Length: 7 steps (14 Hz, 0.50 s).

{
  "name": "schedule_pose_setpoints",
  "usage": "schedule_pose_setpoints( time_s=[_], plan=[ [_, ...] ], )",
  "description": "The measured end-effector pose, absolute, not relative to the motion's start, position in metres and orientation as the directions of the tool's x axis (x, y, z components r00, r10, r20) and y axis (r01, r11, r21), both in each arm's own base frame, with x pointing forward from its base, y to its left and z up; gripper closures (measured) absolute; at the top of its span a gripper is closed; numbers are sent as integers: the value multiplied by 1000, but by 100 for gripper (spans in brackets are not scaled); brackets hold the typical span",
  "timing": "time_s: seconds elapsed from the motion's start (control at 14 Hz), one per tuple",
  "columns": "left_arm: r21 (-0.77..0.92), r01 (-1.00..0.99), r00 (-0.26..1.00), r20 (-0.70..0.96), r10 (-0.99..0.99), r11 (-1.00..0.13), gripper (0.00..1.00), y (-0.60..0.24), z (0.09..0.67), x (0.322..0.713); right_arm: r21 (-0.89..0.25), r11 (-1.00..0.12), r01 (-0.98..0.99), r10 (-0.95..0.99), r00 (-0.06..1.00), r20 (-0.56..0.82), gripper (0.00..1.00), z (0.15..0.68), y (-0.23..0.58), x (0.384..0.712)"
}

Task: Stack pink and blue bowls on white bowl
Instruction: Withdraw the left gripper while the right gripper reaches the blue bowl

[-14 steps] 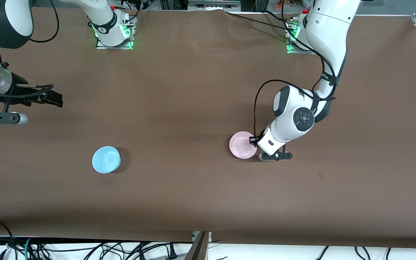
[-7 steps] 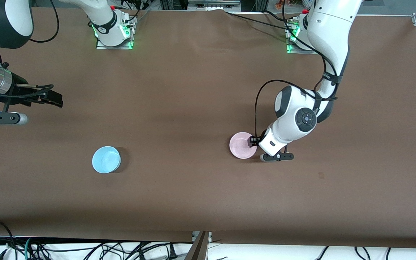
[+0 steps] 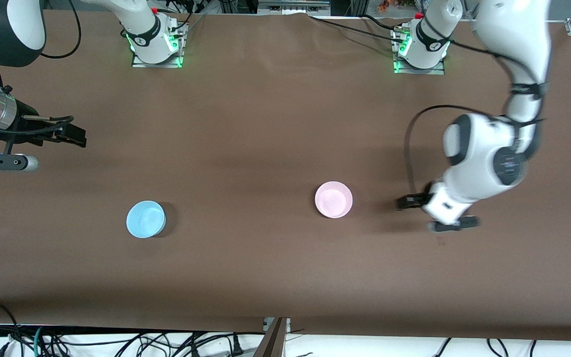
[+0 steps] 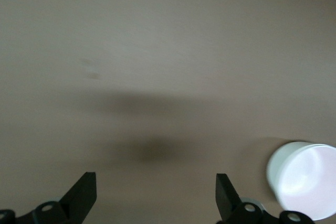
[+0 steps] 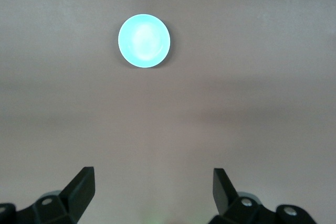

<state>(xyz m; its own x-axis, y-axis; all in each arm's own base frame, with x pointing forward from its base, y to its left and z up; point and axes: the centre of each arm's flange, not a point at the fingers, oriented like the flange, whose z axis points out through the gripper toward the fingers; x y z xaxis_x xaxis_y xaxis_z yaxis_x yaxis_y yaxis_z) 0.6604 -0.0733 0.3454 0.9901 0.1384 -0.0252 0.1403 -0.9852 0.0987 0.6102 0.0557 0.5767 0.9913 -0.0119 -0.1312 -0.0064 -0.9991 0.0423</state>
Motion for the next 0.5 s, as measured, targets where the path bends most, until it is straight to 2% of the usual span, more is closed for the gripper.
schedule_pose_setpoints(
  time_s=[0.29,0.5],
  plan=[
    [99,205,979,-32,203,-974,0,32,405,646,9,-1000,-9,-10,995,-103,0,572,60,616],
    [44,228,972,-60,225,-973,0,82,457,617,-16,-999,-30,-30,999,-38,0,525,63,639]
  ],
)
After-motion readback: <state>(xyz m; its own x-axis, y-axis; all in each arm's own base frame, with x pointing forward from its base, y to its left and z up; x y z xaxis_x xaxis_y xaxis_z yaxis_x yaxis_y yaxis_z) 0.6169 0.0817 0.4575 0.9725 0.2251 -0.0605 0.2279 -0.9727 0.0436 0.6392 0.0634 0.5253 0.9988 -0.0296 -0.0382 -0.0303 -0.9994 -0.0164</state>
